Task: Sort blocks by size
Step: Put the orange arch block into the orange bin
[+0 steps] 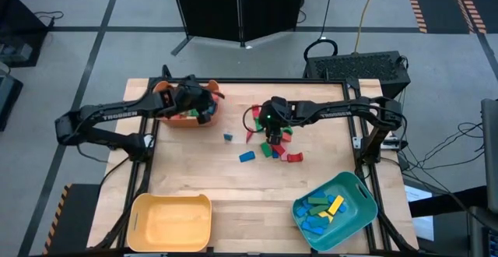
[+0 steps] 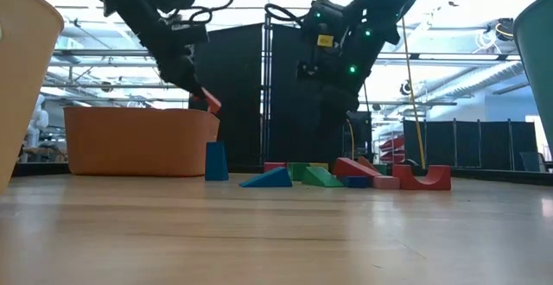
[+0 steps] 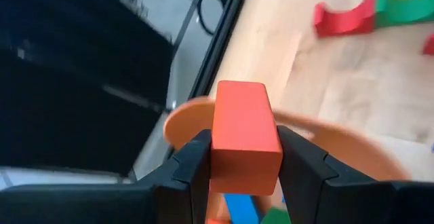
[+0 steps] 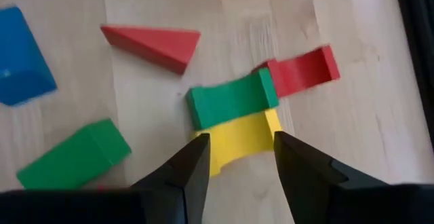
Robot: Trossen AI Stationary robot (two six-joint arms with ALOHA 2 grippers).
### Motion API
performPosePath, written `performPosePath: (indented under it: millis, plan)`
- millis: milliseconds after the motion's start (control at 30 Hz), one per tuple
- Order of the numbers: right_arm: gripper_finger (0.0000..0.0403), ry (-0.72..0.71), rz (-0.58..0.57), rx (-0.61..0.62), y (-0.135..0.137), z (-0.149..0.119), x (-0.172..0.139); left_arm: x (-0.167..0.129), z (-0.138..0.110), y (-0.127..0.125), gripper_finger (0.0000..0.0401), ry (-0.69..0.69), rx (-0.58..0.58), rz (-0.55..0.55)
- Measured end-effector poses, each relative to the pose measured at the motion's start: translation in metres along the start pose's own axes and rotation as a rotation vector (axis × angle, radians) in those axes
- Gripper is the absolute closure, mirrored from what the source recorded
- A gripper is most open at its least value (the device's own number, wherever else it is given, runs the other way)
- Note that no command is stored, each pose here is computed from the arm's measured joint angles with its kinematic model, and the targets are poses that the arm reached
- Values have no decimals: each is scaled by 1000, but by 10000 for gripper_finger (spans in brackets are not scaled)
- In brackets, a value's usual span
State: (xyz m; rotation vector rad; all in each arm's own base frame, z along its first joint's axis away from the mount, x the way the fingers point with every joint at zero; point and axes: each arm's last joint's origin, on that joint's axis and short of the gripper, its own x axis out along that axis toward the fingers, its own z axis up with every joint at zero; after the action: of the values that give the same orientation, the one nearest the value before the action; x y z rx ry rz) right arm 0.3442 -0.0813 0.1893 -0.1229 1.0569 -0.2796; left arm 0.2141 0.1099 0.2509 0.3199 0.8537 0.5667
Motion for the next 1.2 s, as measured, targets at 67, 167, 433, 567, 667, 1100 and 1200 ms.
performPosePath:
  millis: [67,167,433,567,667,1100,1200]
  plan:
    - [253,10,2,2,0,-2,1,2,-4,4,269,29,-55,8]
    - [253,2,1,7,0,-1,0,3,-10,9,269,74,-128,9]
    - [253,6,4,-15,1,-1,0,3,-23,8,267,182,-290,-74]
    - [253,6,4,-25,1,-1,0,3,-23,6,257,179,-281,-79]
    - [253,7,4,3,1,-1,0,3,-21,4,248,173,-276,-84]
    - [252,15,1,14,1,-2,0,3,-18,5,244,142,-316,-74]
    - [252,-1,-2,-5,0,0,0,3,-18,5,243,142,-315,-74]
